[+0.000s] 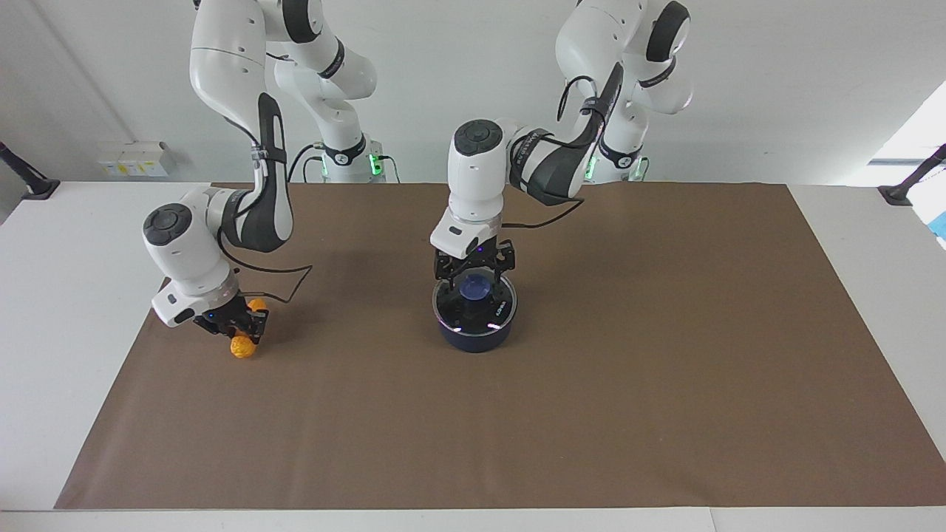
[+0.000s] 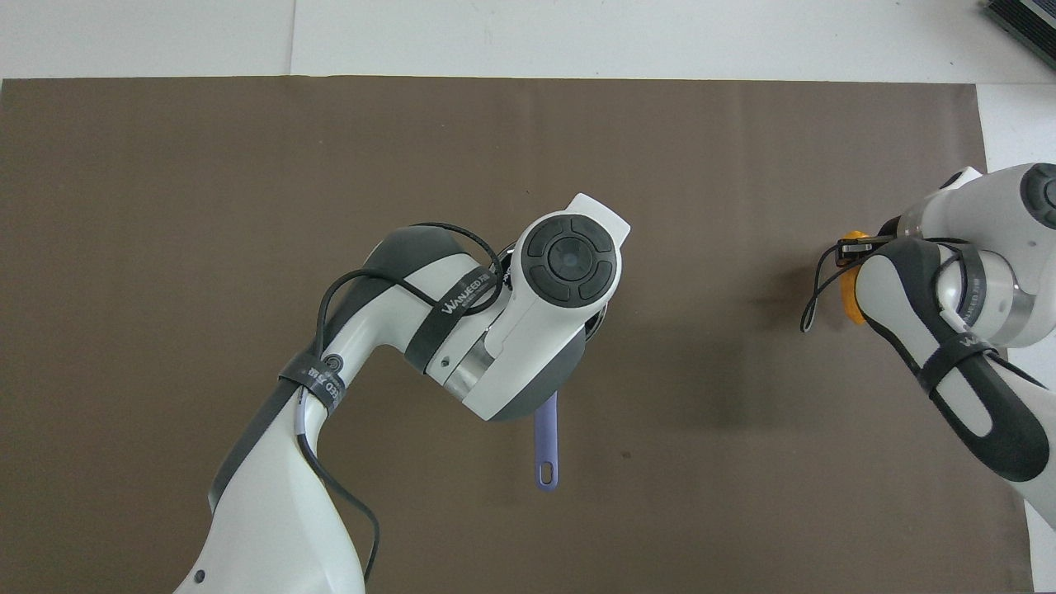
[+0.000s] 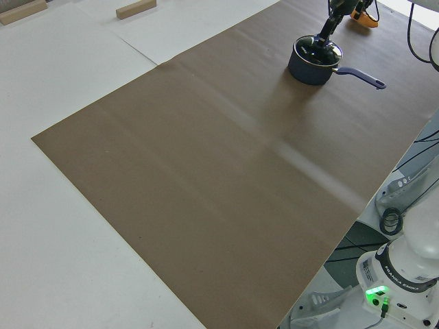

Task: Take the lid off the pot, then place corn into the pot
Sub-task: 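Grasp the lid knob with the left gripper while the right gripper lifts the corn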

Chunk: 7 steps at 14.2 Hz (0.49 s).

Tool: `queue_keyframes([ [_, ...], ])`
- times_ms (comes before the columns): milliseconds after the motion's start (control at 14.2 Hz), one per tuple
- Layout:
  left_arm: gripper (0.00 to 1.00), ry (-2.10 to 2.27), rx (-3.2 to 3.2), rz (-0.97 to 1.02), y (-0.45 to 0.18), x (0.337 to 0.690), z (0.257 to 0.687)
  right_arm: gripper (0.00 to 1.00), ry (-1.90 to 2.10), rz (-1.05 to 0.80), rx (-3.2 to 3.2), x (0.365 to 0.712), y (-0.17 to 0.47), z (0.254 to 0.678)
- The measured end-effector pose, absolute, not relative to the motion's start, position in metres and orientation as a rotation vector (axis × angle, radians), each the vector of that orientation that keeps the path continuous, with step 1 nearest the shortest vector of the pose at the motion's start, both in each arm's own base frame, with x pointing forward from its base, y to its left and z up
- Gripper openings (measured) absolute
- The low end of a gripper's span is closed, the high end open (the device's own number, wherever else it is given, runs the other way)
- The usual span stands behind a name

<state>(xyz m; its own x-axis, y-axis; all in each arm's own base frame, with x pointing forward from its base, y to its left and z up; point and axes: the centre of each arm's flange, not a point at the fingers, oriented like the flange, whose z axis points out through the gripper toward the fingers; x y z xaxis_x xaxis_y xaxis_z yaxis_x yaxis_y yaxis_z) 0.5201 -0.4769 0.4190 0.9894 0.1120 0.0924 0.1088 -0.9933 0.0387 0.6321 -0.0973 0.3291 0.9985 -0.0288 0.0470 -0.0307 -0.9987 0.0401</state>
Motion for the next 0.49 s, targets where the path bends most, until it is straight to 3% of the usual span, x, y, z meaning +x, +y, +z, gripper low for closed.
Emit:
queue_keyframes([
  [491, 1.00, 0.179, 3.097, 0.152, -0.476, 0.521, 0.419, 0.39, -0.076, 0.110, 3.122, 0.621, -0.060, 0.450],
])
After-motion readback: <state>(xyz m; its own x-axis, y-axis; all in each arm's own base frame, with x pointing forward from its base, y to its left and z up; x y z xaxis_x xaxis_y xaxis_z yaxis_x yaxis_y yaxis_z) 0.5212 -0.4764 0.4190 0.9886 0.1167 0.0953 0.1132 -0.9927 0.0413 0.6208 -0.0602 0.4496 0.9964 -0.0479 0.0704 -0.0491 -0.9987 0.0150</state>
